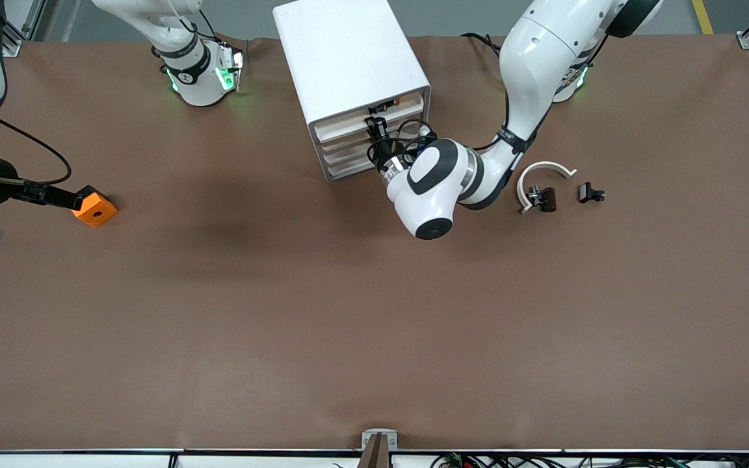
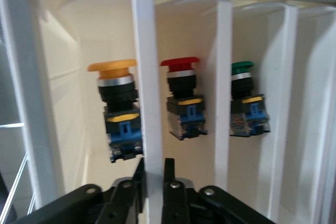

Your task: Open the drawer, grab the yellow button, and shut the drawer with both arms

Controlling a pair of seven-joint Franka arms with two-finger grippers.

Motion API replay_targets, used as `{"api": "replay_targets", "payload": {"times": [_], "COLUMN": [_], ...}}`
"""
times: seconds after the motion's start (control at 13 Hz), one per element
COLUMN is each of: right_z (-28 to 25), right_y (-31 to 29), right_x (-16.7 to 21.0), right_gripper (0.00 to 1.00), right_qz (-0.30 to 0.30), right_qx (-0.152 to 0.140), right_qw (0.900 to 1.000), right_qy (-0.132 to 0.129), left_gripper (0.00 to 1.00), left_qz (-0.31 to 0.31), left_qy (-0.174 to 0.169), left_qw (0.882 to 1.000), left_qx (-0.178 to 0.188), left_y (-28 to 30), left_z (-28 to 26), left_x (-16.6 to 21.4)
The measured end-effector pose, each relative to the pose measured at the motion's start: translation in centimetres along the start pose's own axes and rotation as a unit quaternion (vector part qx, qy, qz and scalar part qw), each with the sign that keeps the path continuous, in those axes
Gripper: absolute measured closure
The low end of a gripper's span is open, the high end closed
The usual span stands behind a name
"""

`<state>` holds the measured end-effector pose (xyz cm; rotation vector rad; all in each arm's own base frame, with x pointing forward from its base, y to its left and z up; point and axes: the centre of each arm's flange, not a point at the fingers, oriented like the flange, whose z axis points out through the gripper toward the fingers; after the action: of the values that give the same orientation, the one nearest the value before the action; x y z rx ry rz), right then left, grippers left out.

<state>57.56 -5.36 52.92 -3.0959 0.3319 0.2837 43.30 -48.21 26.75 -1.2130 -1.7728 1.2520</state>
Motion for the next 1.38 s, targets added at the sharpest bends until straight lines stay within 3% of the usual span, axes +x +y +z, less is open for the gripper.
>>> {"api": "replay_targets", "payload": {"times": [0.31,0.54,0.77,1.0,1.23,1.38], "right_z": [0.0,0.2,0.6,1.1,0.8,1.1], "right_y": [-1.5,-5.8,-10.5,-18.1,-27.1,-31.1], "right_x": [-0.2,-1.0,-2.6,-5.7,-10.8,-13.5], "right_gripper": [0.00,0.00,0.00,0.00,0.00,0.00], "right_qz": [0.032,0.065,0.110,0.163,0.219,0.247], "right_qx": [-0.002,-0.008,0.002,-0.008,-0.018,-0.015], "right_qw": [0.999,0.998,0.994,0.986,0.976,0.969], "right_qy": [0.000,0.000,-0.020,-0.029,-0.011,-0.015], "left_gripper": [0.86,0.86,0.86,0.86,0.86,0.86], "left_qz": [-0.003,-0.005,-0.007,-0.005,0.001,0.004], "left_qy": [-0.001,-0.009,-0.033,-0.052,-0.068,-0.078], "left_qw": [1.000,1.000,0.999,0.999,0.997,0.997], "left_qx": [0.002,0.000,-0.008,-0.015,-0.023,-0.028], "left_y": [0.2,0.4,1.0,1.3,1.7,2.0], "left_z": [-0.1,-1.1,-4.2,-6.5,-8.0,-8.9], "left_x": [0.1,0.4,1.2,1.7,2.1,2.3]}}
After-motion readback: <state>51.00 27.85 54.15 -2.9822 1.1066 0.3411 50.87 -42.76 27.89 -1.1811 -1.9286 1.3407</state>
